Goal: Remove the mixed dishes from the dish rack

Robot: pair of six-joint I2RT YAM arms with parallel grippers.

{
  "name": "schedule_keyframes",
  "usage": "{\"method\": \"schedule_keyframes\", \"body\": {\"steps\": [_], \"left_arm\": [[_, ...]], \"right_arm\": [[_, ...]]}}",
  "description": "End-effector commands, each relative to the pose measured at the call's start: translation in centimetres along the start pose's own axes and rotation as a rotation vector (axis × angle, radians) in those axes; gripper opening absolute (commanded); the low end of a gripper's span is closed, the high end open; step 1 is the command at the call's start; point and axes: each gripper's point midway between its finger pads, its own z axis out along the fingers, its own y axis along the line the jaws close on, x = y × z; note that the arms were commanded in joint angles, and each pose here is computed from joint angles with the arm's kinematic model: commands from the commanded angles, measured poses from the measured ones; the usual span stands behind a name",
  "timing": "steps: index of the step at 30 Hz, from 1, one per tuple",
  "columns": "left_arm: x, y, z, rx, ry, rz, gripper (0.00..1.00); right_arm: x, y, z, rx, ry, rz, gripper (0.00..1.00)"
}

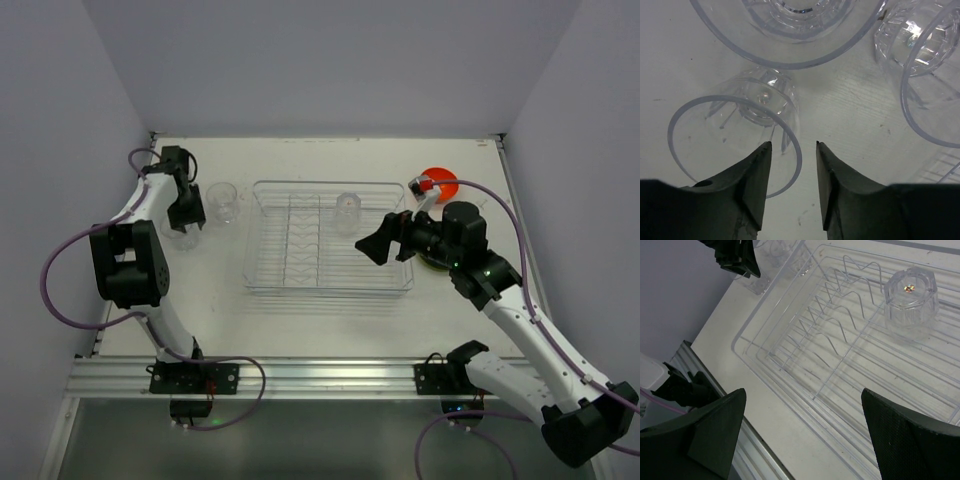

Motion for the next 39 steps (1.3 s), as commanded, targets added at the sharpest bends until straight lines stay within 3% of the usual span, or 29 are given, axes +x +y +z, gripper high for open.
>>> {"method": "schedule_keyframes", "body": {"steps": [1,7,8,9,14,15,21,24,28,35,39], "left_arm": [[-1.1,0.1,-1.5,0.024,-0.064,-0.005,0.48],[-2.7,0.4,-5.7,0.045,-0.190,-0.041,0.72],[-3.0,0.5,-6.6,0.049,-0.220,-0.045,0.92],[-3.5,0.9,-8.5,0.048,-0.280,-0.059,1.00],[-3.6,0.7,-14.8,0.131,-0.479,-0.118,1.00],[-3.6,0.4,-17.4,0.168,-0.565,-0.126,1.00],[0.2,-3.5,-23.5,0.336,-0.802,-0.093,1.00],[2.2,-3.1,-23.3,0.378,-0.864,-0.067,1.00],[4.7,-3.3,-20.6,0.394,-0.820,0.005,1.00],[6.3,-3.5,-19.9,0.451,-0.882,0.025,1.00],[6.5,-3.7,-18.7,0.438,-0.839,0.036,1.00]], "right_arm": [[-0.8,0.6,0.2,-0.028,-0.026,-0.023,0.99],[-0.8,0.2,0.2,-0.011,-0.031,-0.027,0.99],[-0.9,0.0,0.2,0.002,-0.037,-0.027,0.99],[-1.0,-0.3,0.3,0.020,-0.046,-0.023,0.99],[-1.4,-2.3,0.7,0.130,-0.064,0.018,0.99],[-1.4,-2.5,0.9,0.138,-0.058,0.023,0.99],[-2.3,-5.2,3.1,0.288,-0.033,0.118,0.99],[-3.0,-6.8,3.7,0.399,-0.026,0.155,0.99],[-2.8,-9.3,5.7,0.560,0.016,0.164,0.99],[-2.1,-10.8,9.3,0.671,0.098,0.137,0.99],[-2.4,-11.2,11.0,0.702,0.122,0.108,0.99]]}}
